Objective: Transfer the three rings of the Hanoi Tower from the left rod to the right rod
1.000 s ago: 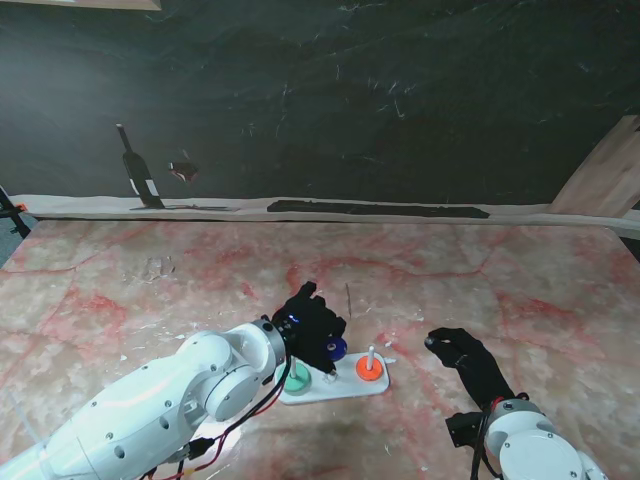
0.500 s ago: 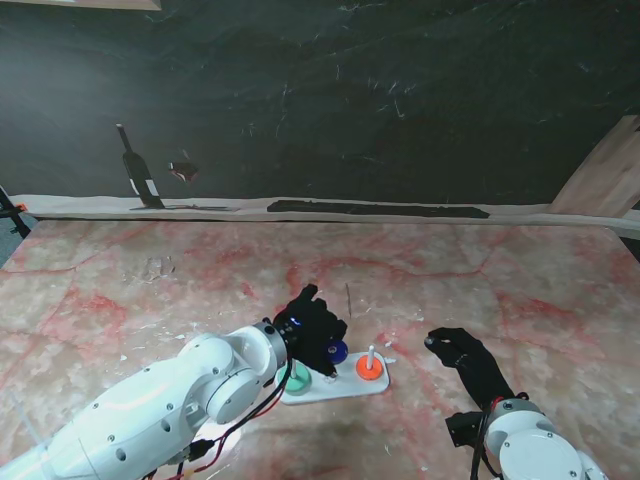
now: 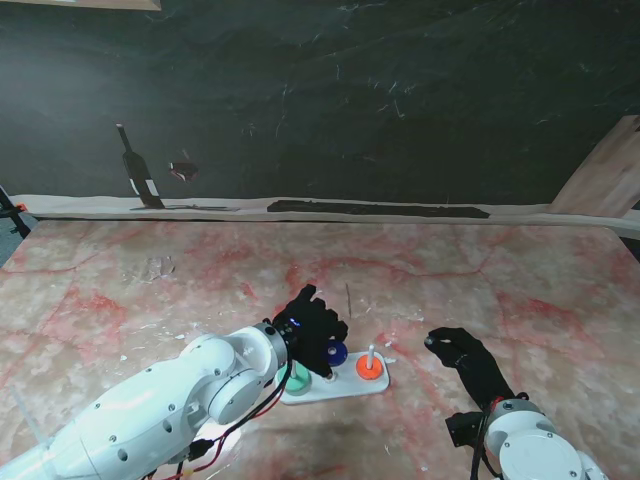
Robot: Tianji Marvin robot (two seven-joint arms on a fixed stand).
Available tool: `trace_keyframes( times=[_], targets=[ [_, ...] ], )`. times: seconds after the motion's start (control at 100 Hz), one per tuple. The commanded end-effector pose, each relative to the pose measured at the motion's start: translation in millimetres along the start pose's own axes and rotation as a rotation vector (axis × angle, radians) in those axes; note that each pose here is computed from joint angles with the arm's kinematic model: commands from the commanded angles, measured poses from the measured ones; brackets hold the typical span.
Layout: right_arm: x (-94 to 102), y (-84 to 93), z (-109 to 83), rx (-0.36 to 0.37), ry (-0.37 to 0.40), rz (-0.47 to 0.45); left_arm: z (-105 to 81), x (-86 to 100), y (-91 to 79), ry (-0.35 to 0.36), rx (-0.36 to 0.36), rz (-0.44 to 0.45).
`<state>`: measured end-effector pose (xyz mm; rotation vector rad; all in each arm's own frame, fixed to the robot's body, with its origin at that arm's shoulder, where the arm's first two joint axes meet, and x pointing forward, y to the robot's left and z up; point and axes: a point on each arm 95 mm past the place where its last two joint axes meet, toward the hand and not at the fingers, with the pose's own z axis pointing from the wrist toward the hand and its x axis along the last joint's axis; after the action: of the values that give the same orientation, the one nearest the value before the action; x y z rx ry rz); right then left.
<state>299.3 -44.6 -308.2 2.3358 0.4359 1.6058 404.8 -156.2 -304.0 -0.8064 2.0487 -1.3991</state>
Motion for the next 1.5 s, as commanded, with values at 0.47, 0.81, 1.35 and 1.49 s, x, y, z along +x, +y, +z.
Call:
trace_keyframes(
  times=[0.47, 0.81, 1.35, 1.49],
  targets=[
    [-0.2, -2.3, 0.3, 0.022, 0.009, -0.020, -19.9, -6.4, 4.8, -0.059, 0.058, -0.065],
    [16.6, -9.0, 6.2, 0.126, 0.101, -0.238, -73.8, -20.9, 30.5, -0.253, 0.228, -0.232],
    [13.3, -17.2, 49.5, 0.295, 0.234, -0.762, -94.4, -37.4, 84.9, -0.382, 0.211, -0.386],
    [5.9, -25.6, 60.4, 0.316, 0.282, -0.857, -95.7, -40.6, 90.1, -0.378, 0.210, -0.386]
  ],
)
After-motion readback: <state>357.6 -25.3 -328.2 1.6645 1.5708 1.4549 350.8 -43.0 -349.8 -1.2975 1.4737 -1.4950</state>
